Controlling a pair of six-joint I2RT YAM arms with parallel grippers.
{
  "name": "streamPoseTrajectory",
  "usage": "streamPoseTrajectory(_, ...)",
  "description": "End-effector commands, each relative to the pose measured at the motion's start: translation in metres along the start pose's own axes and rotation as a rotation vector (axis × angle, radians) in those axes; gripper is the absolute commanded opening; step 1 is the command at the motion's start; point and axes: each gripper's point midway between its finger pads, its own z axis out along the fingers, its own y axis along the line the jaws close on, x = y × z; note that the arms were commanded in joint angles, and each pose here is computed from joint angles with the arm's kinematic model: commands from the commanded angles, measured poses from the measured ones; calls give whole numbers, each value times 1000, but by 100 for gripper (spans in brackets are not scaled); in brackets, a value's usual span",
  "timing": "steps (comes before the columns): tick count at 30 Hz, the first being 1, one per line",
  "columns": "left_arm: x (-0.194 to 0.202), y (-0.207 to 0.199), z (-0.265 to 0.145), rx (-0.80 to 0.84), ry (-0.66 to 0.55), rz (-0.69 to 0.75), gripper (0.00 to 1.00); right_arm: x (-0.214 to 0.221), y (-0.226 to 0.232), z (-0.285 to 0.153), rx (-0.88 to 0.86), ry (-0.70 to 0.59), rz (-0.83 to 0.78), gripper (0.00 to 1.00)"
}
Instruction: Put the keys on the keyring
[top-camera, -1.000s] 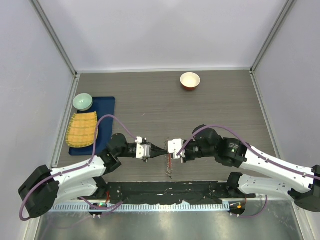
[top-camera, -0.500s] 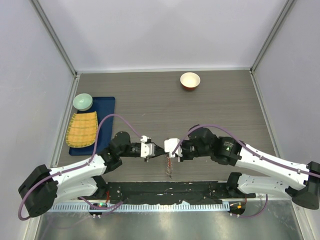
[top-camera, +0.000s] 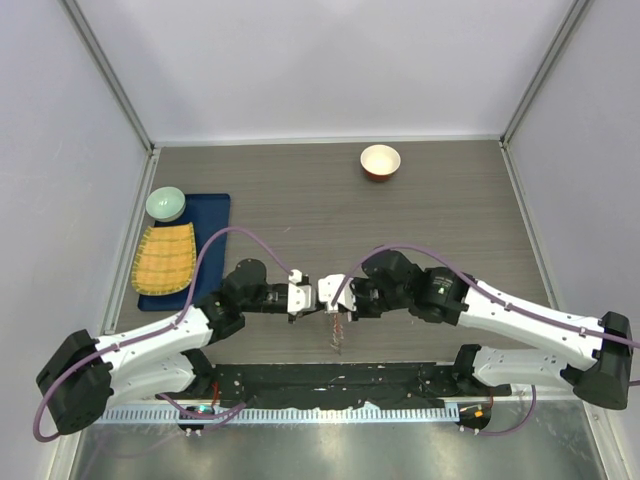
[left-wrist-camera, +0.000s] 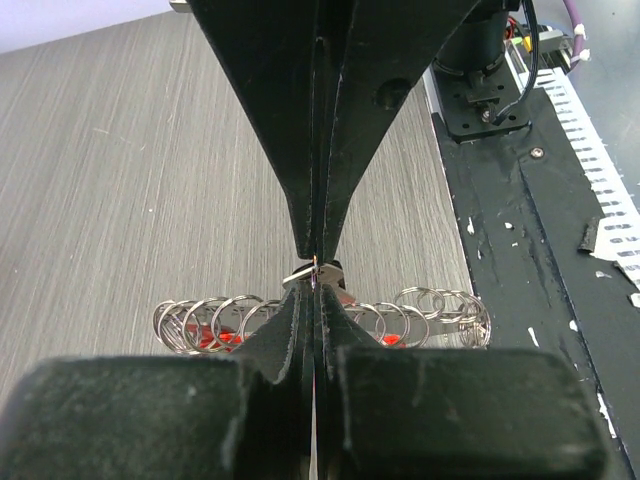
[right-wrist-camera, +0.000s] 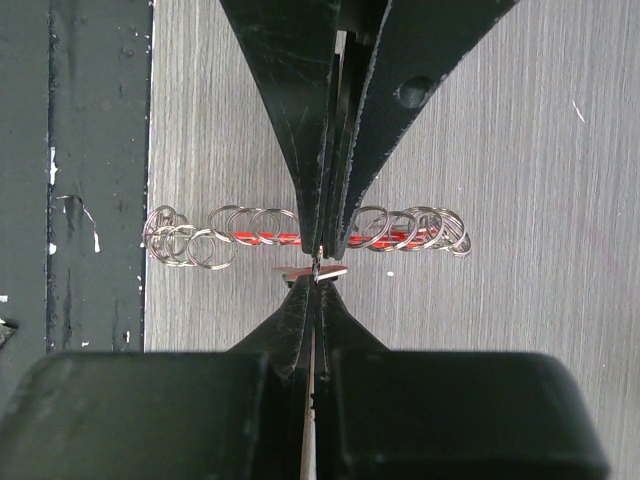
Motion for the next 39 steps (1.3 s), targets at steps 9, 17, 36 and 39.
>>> streamPoseTrajectory(9,-22,1,2,32,-3,32,0,-48,-21,-1,36,-110,-36,1)
streamPoseTrajectory(17,-16,-3,2,36,26,59,0,-50,-30,1,74,-90,17,1)
streamPoseTrajectory(36,-13,-3,6,7,30,76,0,-60,-29,15,52,-110,167,1)
streamPoseTrajectory(39,-12,-5,7,11,33,76,0,-59,-30,19,51,-107,175,1)
